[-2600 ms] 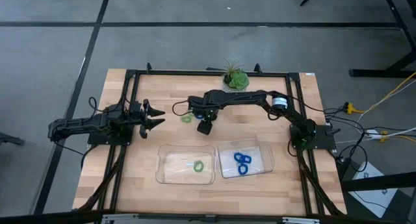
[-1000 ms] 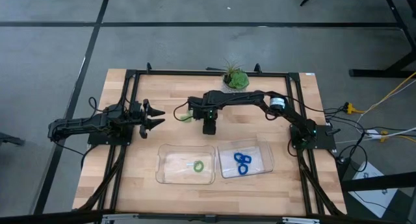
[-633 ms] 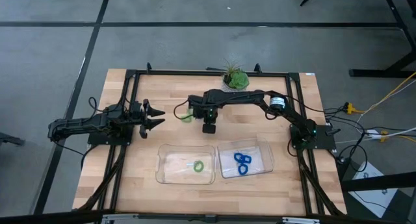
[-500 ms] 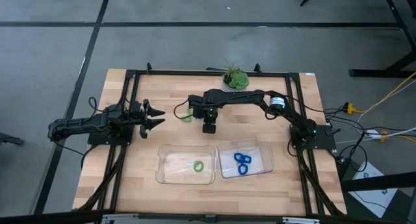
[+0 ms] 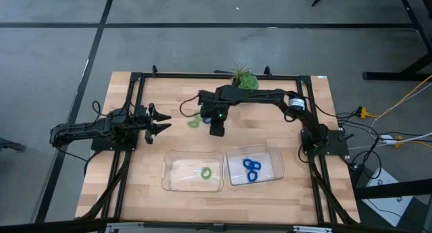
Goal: Sort spring keychains
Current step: Put the green spring keychain into the left transparent bin
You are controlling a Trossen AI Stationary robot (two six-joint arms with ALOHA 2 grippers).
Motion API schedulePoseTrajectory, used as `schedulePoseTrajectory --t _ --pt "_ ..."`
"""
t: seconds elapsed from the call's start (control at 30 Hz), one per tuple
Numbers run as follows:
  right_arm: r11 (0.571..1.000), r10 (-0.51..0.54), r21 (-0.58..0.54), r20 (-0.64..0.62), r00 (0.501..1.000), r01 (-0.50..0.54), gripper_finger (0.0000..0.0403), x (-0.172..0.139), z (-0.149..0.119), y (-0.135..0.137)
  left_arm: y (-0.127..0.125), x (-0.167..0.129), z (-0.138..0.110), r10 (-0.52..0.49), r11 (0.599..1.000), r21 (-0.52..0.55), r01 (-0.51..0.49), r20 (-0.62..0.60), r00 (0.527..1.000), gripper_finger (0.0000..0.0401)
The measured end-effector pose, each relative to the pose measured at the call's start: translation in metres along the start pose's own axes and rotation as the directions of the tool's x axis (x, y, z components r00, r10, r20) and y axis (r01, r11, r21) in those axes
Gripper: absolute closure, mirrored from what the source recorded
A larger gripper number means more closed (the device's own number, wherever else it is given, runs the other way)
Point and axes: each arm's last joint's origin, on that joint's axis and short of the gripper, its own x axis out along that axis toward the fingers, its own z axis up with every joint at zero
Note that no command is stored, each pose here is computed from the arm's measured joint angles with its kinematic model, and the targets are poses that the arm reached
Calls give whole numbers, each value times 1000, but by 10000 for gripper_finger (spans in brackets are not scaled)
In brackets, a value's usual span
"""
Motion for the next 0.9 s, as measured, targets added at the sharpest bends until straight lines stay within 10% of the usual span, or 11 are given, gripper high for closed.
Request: schedulePoseTrajectory --t 0.9 --pt "993 80 -113 340 937 -44 388 -138 -17 42 0 0 0 0 1000 0 0 0 1000 223"
